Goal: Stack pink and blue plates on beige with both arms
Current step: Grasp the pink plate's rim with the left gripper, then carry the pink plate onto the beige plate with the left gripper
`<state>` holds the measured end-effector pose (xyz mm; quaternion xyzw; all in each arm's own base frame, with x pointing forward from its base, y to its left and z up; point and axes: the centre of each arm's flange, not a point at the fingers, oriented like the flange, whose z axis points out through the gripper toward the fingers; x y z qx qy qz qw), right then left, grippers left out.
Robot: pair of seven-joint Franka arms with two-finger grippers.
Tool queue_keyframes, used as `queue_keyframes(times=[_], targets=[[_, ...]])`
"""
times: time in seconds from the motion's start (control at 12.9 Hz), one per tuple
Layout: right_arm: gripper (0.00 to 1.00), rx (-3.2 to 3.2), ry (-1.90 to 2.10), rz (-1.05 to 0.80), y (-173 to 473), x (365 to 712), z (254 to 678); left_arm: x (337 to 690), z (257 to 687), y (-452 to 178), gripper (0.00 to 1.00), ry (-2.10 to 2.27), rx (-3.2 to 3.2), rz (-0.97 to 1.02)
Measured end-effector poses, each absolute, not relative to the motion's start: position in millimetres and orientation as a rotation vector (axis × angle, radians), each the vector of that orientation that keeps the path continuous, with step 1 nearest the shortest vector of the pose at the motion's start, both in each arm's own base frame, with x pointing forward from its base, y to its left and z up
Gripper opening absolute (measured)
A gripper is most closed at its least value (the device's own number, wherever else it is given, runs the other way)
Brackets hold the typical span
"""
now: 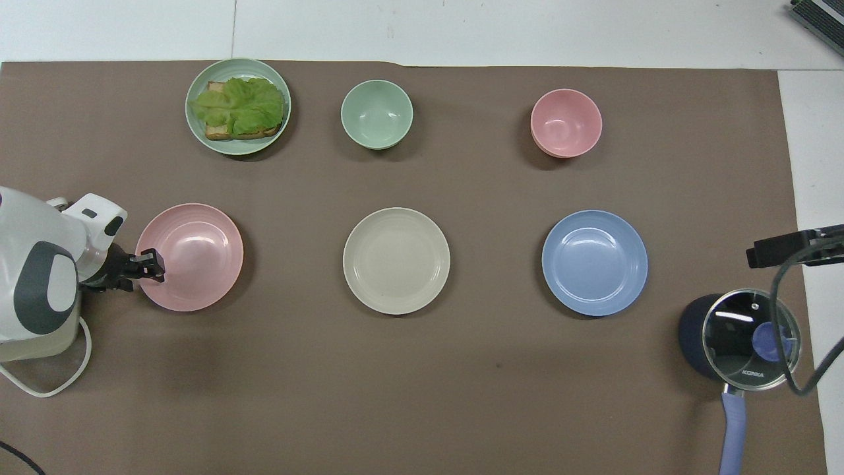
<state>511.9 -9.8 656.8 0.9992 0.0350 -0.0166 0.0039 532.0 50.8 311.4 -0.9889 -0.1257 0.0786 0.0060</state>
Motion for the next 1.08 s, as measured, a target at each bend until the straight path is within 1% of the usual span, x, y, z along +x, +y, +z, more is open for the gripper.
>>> queue_keyframes(times=[0.15,0.23,0.31,0.39,0.46,0.7,0.85,1.08], targets=[[1.0,3.131,0.11,-0.052,-9.9,511.9,656.8,530.6,311.2,50.7,0.24,-0.395,-3.093,0.264],[1.0,3.131,0.11,-0.052,-9.8,511.9,656.8,530.7,313.7,50.9,0.14,-0.398,-3.093,0.273],[1.0,3.131,0.11,-0.052,-9.8,511.9,656.8,532.1,321.6,50.1,0.08,-0.4,-3.094,0.293],[1.0,3.131,0.11,-0.052,-9.8,511.9,656.8,535.2,335.1,48.1,0.08,-0.41,-3.103,0.321],[1.0,3.131,0.11,-0.052,-9.8,511.9,656.8,540.8,354.5,44.4,0.05,-0.434,-3.129,0.35],[1.0,3.131,0.11,-0.052,-9.8,511.9,656.8,556.7,411.5,28.7,0.05,-0.501,-3.244,0.384],[1.0,3.131,0.11,-0.052,-9.8,511.9,656.8,559.5,420.8,9.3,0.05,-0.515,-3.322,0.397],[1.0,3.131,0.11,-0.052,-9.8,511.9,656.8,559.0,423.4,-70.5,0.05,-0.414,-3.402,0.419]])
